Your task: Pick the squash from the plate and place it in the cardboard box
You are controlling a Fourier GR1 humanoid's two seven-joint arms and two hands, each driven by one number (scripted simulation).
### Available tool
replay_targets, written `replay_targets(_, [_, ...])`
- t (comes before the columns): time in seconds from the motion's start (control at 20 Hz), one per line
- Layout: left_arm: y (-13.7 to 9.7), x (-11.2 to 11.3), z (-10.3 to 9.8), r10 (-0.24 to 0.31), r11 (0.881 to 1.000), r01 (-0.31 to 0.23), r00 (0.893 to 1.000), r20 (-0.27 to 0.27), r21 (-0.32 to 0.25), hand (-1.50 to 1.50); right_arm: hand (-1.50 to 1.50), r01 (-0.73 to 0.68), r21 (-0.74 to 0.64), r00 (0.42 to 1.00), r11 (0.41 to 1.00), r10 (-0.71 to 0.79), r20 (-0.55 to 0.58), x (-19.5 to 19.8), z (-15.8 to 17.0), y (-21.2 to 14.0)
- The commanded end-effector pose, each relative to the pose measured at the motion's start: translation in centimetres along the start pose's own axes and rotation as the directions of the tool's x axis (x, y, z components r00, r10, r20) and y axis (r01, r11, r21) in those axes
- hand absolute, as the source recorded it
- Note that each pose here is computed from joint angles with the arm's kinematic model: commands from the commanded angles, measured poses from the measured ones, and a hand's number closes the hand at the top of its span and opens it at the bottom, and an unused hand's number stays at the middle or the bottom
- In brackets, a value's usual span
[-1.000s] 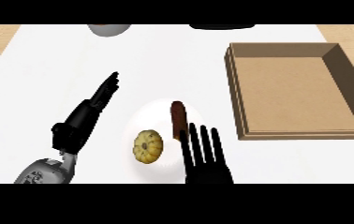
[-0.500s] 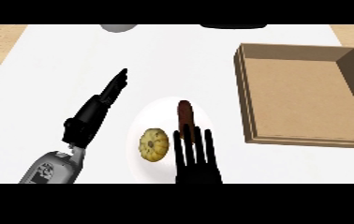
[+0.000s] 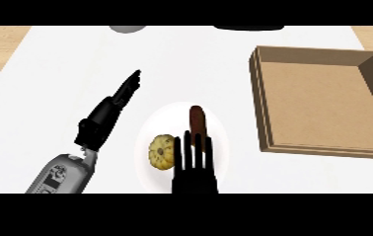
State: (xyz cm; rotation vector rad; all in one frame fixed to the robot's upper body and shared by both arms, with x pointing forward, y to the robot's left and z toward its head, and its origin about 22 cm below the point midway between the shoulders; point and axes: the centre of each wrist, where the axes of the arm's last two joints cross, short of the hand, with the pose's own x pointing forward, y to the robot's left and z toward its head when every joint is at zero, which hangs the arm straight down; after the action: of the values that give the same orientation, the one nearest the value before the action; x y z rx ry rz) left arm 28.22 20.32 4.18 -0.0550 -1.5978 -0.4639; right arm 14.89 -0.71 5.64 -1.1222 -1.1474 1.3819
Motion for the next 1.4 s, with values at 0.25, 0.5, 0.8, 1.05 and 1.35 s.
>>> replay_targets(0.25, [0.5, 0.9, -1.0, 0.001, 1.000, -0.001, 1.000, 0.006, 0.003, 0.00, -1.50, -0.047, -0.006, 0.984, 0.999, 0.045, -0.174, 2.2, -0.6, 0.9])
replay_targets(0.5, [-0.7, 0.7, -1.2, 0.005, 1.000, -0.005, 1.000, 0.000, -0.018, 0.00, -1.50, -0.047, 0.032, 0.981, 0.998, 0.052, -0.185, 2.4, -1.9, 1.4])
replay_targets(0.8, [-0.2, -0.1, -1.1, 0.004, 1.000, -0.004, 1.000, 0.009, -0.005, 0.00, -1.50, -0.046, 0.084, 0.977, 0.995, 0.062, -0.203, 2.4, -2.9, 1.0])
replay_targets(1.05, [0.2, -0.6, -0.9, 0.002, 1.000, -0.002, 1.000, 0.012, -0.005, 0.00, -1.50, -0.048, 0.107, 0.973, 0.993, 0.071, -0.220, 2.4, -4.8, 1.7])
replay_targets(1.35, [-1.1, 0.0, -0.9, -0.005, 1.000, 0.005, 1.000, -0.002, -0.007, 0.00, -1.50, -0.061, 0.128, 0.973, 0.990, 0.088, -0.215, 2.5, -4.2, 2.3])
